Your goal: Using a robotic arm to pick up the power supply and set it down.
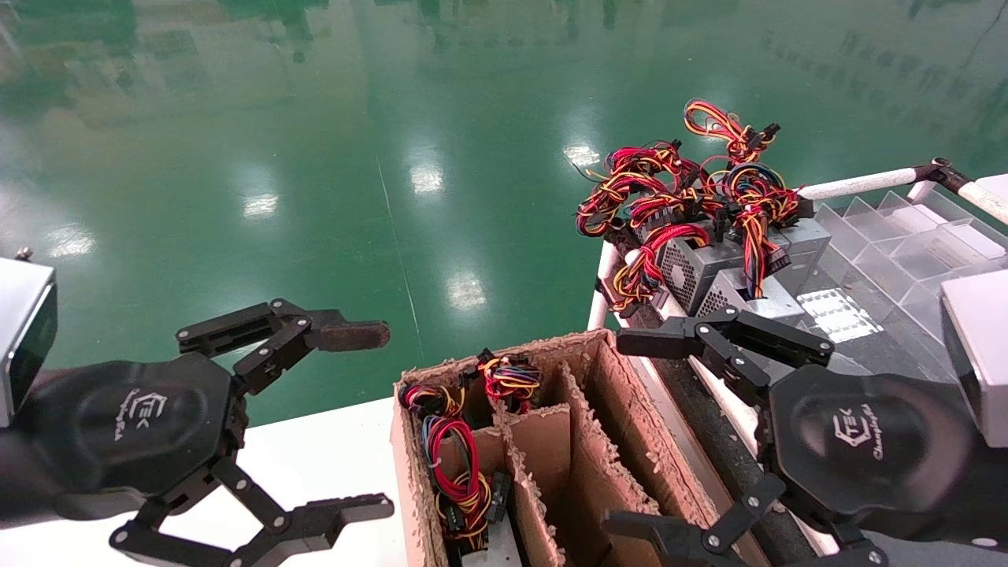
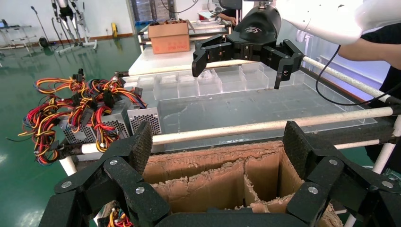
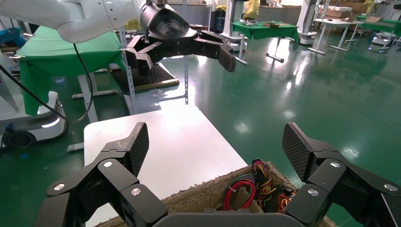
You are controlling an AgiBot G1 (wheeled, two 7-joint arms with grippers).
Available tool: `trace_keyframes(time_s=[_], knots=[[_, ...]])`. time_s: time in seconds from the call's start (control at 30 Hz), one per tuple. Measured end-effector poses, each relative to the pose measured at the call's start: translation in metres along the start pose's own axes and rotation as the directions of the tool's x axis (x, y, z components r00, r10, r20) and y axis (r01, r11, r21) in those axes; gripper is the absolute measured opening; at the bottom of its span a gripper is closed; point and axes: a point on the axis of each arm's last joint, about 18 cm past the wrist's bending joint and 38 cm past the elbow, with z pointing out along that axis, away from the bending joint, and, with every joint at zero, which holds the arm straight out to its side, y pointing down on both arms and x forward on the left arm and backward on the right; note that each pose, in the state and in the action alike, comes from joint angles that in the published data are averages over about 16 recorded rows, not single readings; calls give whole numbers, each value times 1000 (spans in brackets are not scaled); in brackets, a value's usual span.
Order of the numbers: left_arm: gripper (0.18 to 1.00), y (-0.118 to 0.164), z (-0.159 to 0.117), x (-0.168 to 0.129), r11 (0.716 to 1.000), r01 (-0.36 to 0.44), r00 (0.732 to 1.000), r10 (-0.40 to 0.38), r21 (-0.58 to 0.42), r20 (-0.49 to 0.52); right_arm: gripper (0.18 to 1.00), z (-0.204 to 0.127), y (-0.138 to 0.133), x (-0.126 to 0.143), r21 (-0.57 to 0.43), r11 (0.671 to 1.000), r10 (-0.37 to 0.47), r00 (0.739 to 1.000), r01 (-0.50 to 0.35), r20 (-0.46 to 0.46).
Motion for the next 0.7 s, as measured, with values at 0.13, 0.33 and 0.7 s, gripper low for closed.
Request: trace_keyframes(time_s=[0.13, 0.33, 0.7], knots=[[996, 0, 0, 0, 1000, 0, 1000, 0, 0, 0, 1001, 0, 0, 0, 0, 1000, 0, 1000, 0, 0], [979, 0, 0, 0, 1000, 0, 1000, 0, 0, 0, 1001, 0, 0, 0, 0, 1000, 0, 1000, 0, 0], [864, 0, 0, 0, 1000, 0, 1000, 0, 0, 0, 1001, 0, 0, 0, 0, 1000, 0, 1000, 0, 0]])
